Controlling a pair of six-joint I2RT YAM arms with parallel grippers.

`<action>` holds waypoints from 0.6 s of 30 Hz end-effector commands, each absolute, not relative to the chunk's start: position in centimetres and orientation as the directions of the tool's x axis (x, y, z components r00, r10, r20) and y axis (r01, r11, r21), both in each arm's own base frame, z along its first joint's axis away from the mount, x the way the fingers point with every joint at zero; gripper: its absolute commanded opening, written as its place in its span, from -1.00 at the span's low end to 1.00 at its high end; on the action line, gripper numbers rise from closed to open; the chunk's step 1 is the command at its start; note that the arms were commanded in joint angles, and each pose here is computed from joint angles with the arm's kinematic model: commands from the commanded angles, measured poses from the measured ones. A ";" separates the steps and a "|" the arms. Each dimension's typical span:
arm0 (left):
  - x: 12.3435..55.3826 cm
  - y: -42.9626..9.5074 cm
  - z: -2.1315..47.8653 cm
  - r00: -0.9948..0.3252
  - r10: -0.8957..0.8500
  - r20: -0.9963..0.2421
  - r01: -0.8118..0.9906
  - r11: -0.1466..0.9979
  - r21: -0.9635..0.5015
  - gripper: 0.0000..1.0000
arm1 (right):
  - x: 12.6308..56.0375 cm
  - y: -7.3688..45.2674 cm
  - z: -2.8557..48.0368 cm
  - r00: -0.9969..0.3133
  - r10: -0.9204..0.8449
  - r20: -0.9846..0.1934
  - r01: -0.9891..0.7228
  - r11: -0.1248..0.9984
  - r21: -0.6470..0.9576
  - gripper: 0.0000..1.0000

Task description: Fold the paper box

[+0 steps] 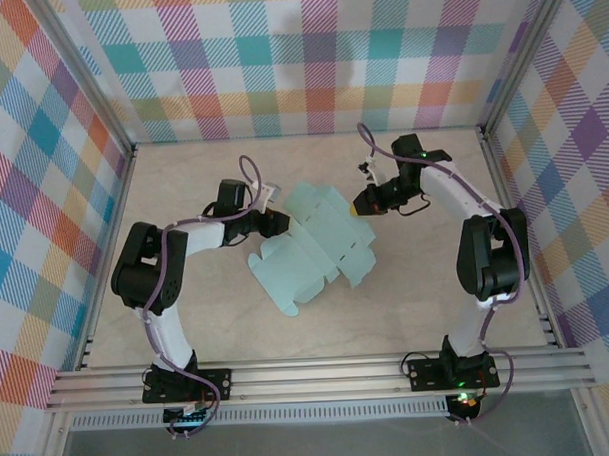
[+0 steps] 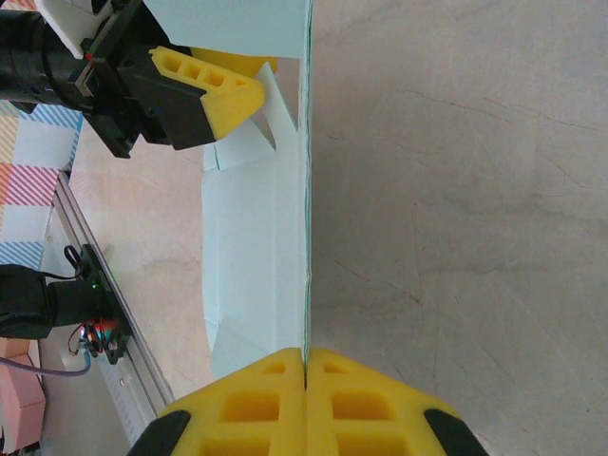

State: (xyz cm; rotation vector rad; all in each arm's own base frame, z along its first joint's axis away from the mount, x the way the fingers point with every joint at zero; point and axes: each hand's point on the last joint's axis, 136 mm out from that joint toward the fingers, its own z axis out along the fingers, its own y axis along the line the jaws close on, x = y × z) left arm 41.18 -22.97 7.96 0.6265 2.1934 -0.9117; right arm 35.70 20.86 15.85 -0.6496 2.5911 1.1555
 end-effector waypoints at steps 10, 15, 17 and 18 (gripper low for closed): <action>39.7 -23.8 10.1 -0.622 0.175 -0.763 0.708 0.541 -0.454 -1.00 | 36.2 21.0 16.8 -0.871 -0.292 -0.394 -0.490 0.571 0.659 -1.00; 40.1 -23.5 9.7 -0.584 0.203 -0.786 0.687 0.640 -0.345 -1.00 | 36.7 20.8 16.6 -0.882 -0.272 -0.384 -0.468 0.597 0.652 -1.00; 39.8 -23.6 9.9 -0.532 0.243 -0.811 0.689 0.682 -0.247 -0.98 | 36.9 20.7 16.3 -0.886 -0.269 -0.379 -0.461 0.612 0.643 -1.00; 39.7 -23.7 10.0 -0.512 0.263 -0.818 0.682 0.703 -0.201 -0.98 | 37.0 20.6 16.3 -0.887 -0.266 -0.377 -0.457 0.617 0.640 -1.00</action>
